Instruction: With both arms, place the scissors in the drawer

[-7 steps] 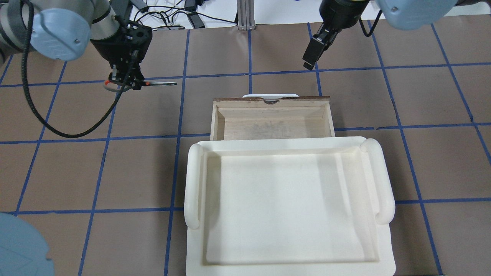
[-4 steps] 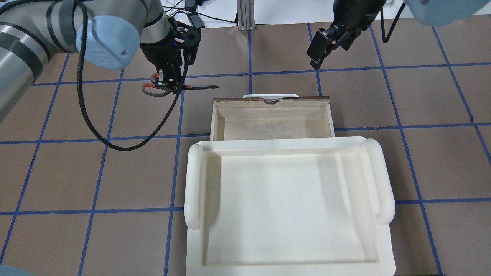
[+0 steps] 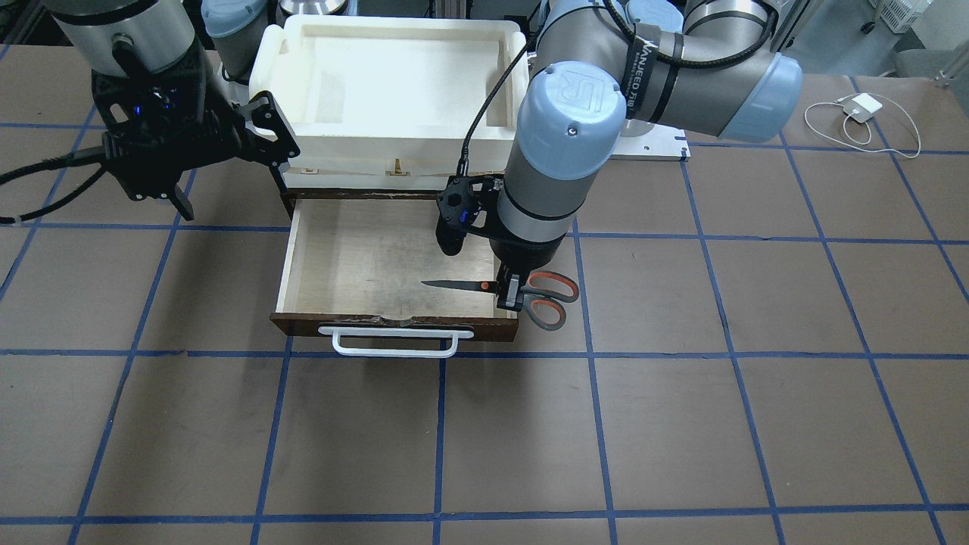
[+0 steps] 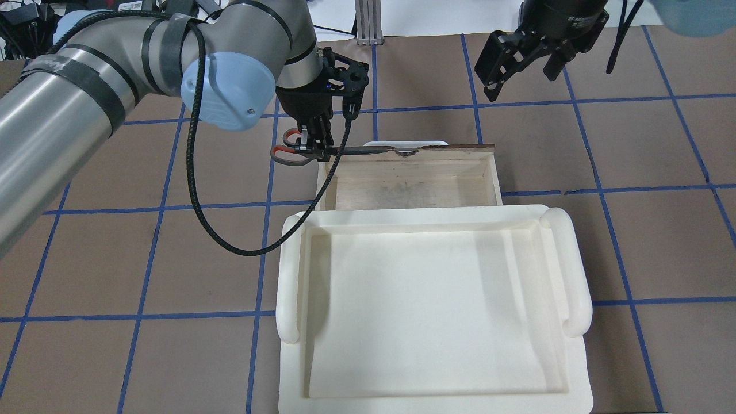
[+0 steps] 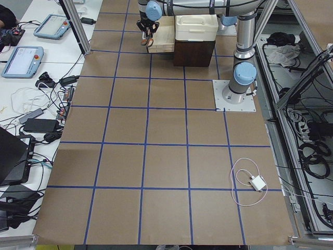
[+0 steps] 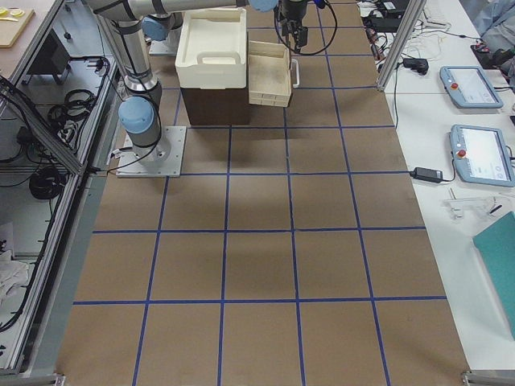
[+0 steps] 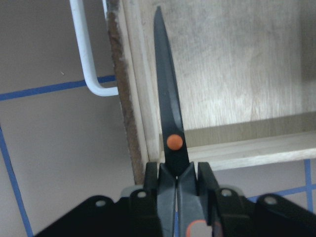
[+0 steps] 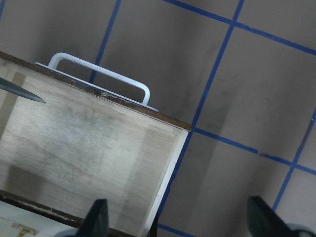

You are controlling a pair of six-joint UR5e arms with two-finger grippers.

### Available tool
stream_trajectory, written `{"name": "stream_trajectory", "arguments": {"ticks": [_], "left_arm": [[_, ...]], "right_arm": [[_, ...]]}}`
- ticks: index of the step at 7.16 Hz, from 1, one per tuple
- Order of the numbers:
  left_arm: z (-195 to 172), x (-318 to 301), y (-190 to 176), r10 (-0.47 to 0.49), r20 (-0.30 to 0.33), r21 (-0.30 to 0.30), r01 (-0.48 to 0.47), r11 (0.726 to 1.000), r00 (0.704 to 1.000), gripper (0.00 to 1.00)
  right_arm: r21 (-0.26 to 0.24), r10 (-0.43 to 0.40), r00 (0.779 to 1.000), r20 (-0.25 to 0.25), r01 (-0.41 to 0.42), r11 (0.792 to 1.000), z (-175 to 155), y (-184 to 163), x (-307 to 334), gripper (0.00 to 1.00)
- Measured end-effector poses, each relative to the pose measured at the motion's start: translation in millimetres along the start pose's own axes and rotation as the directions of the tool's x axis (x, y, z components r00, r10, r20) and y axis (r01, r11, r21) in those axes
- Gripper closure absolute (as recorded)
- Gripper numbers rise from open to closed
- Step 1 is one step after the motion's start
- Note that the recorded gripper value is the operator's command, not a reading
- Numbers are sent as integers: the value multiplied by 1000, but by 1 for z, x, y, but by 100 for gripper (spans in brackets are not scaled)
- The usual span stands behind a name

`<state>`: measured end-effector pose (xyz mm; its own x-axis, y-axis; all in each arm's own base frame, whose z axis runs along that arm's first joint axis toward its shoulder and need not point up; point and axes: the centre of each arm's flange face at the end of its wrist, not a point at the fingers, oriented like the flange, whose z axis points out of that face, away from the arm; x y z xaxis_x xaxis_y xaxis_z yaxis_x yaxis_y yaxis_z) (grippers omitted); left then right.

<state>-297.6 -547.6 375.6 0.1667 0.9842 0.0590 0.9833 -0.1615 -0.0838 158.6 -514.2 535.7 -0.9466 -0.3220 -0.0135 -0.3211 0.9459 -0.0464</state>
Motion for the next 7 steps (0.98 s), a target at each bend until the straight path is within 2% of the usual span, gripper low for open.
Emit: {"name": "stream_trajectory", "arguments": {"ticks": [2,3,5,7], "left_arm": [[16,15,-44,-4,-9,2,4,1000,1000,100],[21,20,-57,3,-10,3,-3,1000,1000,100],[29,31,-78,24,-18,0,-24,1000,1000,100],[42,39,-89,19,-35,-10,-19,1000,999,99]], "right_arm": [[-24,106,994,-17,-107,994,-8,22,-6,0],[-25,127,992,-9,-127,992,-8,24,-7,0],[-21,137,990,27,-137,990,-5,23,-9,0],[-20,141,990,25,-141,990,-4,23,-7,0]]}}
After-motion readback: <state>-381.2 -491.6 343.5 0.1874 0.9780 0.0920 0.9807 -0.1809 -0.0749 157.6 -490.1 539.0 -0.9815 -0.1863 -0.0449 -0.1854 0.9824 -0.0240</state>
